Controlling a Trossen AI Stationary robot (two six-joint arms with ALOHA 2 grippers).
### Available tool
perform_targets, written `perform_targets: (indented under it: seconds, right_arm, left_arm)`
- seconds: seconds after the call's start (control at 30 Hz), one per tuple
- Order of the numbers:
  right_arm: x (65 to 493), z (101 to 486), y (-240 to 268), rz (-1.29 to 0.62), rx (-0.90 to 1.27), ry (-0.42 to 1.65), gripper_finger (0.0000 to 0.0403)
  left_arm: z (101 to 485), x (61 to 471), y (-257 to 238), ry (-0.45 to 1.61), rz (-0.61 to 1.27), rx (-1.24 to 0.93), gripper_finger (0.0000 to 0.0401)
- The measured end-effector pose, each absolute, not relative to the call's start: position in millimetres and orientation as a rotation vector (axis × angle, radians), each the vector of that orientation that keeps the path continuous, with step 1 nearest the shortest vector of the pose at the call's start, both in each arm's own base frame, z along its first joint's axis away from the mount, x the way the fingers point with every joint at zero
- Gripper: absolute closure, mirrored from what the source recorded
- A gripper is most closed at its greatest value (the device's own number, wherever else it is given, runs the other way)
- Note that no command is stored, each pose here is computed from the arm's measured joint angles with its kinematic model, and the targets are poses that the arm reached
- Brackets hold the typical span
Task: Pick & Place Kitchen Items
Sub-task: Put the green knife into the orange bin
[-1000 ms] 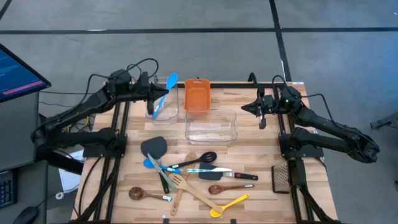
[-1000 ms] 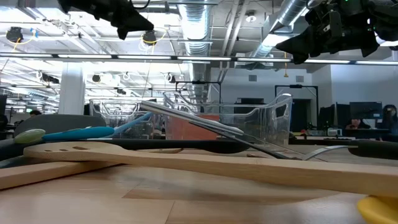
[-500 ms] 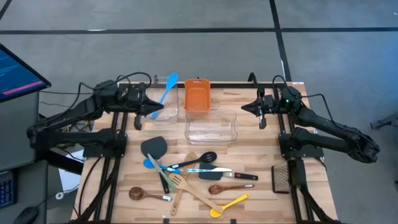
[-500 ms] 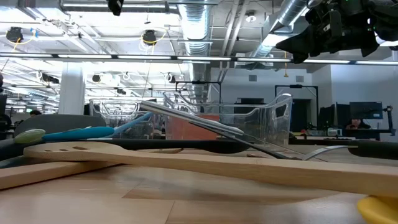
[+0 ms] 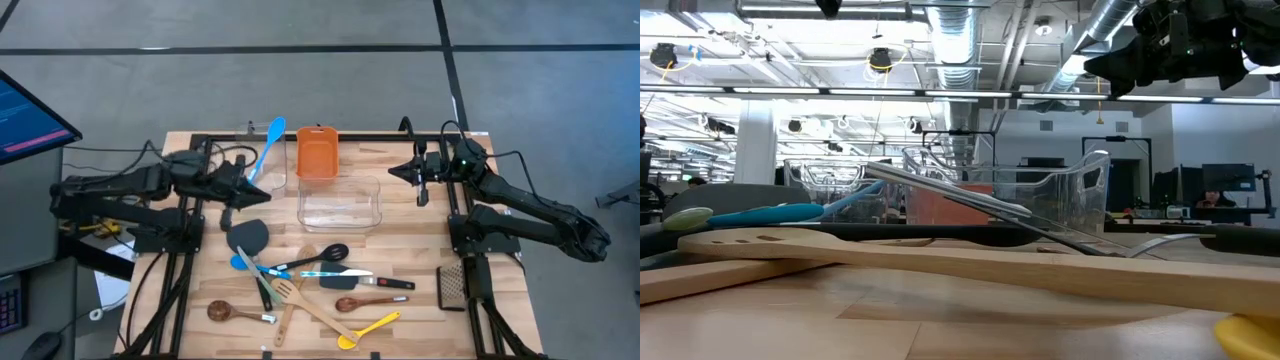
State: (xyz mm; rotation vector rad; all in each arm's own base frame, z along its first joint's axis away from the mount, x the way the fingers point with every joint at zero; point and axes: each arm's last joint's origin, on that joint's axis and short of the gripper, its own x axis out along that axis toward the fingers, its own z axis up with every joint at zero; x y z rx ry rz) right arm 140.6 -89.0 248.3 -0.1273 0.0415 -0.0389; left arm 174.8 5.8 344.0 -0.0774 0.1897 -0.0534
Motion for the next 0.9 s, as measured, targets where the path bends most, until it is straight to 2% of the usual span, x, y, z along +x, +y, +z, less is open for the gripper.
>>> perform_targets:
  seconds: [0.27, 0.57, 0.9]
  right_arm:
    - [144.9, 250.6, -82.1, 0.008, -0.144, 0.017, 0.0403]
    - [149.3, 254.0, -73.8, 0.062, -0.165, -0.017, 0.0403]
    - [150.0, 255.7, -72.2, 0.071, -0.175, -0.034, 0.0403]
  left_arm:
    - [326.7, 197.1, -22.0, 0.297, -0.114, -0.051, 0.0398]
    - [315.2, 202.7, -44.9, 0.383, -0.193, -0.073, 0.0398]
    - [307.6, 211.2, -51.8, 0.413, -0.16, -0.076, 0.0399]
